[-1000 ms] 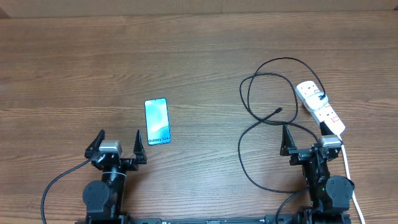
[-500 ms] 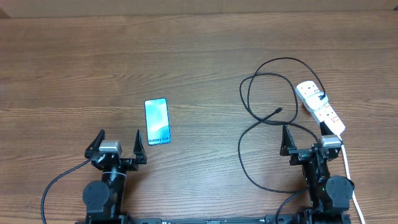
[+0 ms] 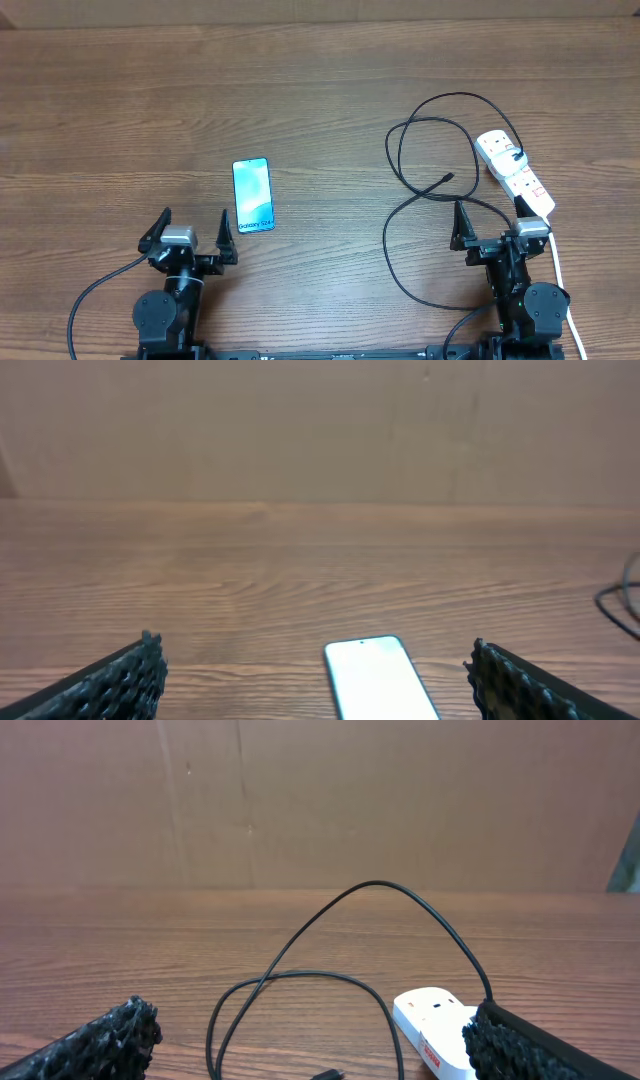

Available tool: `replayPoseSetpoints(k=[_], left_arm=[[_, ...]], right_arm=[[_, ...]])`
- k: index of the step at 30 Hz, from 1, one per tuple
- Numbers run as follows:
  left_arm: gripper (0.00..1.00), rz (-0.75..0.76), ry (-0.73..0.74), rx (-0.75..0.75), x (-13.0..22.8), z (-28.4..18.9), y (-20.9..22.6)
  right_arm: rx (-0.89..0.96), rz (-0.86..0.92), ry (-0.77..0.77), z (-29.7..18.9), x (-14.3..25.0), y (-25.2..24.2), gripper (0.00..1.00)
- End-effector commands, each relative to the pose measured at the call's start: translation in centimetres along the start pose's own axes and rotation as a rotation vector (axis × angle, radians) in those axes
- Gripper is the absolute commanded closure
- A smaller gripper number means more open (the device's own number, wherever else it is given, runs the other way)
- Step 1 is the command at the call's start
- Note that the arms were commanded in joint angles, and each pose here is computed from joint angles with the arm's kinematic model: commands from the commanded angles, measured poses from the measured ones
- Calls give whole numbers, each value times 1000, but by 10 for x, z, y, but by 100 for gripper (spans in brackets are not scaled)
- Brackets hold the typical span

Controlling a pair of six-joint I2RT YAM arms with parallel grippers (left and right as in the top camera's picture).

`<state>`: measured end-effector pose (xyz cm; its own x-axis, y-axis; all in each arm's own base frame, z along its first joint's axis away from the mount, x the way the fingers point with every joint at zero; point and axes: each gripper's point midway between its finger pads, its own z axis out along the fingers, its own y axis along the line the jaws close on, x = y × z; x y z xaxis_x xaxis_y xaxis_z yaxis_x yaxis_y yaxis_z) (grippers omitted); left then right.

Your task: Plug charger to phone and switch on socket

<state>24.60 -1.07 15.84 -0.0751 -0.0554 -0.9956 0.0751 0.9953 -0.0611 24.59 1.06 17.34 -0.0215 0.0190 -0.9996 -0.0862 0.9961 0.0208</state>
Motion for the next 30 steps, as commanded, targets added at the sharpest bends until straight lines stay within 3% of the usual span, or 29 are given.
replayPoseSetpoints(k=[1,10,17,22,30], left_arm=[[0,-14,-3,121,-4,-3,-21],[0,-47,-52,157,-56,-16,-31],[0,-84,46,182,-92,-11,-38],[0,-188,205,166,-118,12,-38],[0,-263,665,34,-125,47,-40]], right_arm=[[-7,-3,-6,0,1,2,0],[-7,-3,-6,0,1,2,0],[-7,-3,-6,0,1,2,0],[-7,-3,-6,0,1,2,0],[-7,-3,-6,0,1,2,0]])
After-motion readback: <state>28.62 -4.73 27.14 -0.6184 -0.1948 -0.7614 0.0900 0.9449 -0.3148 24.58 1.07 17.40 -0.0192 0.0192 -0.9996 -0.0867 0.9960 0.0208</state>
